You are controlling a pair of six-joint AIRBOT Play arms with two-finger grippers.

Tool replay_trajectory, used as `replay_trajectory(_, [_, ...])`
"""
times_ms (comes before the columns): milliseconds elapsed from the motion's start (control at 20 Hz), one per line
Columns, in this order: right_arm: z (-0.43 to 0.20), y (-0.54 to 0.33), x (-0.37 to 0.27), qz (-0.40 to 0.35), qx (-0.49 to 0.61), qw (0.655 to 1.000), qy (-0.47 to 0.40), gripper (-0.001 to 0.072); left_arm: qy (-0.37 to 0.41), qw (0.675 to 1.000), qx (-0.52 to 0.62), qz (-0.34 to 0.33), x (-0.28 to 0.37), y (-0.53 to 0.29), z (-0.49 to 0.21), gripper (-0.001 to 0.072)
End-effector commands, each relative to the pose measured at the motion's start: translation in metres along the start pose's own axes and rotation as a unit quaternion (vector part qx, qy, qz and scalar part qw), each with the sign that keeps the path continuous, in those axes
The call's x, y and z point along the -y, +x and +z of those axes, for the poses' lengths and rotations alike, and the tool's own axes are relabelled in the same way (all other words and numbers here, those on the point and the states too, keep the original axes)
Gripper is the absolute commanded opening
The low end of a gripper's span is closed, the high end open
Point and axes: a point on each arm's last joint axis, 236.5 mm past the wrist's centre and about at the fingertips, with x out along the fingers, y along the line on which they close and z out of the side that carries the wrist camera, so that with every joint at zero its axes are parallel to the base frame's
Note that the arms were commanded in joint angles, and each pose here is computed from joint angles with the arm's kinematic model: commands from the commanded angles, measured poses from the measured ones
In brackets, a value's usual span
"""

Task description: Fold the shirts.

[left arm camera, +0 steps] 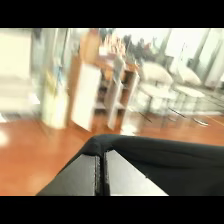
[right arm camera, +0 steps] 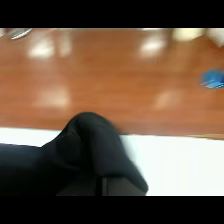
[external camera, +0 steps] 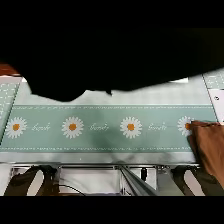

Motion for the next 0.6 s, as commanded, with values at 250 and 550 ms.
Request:
replay_trajectory(250, [-0.039, -0.079, 0.002, -0.048, -0.018, 0.999, 0.006, 0.0021, 0.060, 0.994, -0.082, 0.048, 0.026, -0.064, -0.038, 0.0022])
replay_trajectory(550, [-0.120, 0.003, -0.010, 0.017, -0.156, 0.987, 0.033, 0.0021, -0.052, 0.977, -0.195, 0.075, -0.039, -0.028, -0.132, 0.0022])
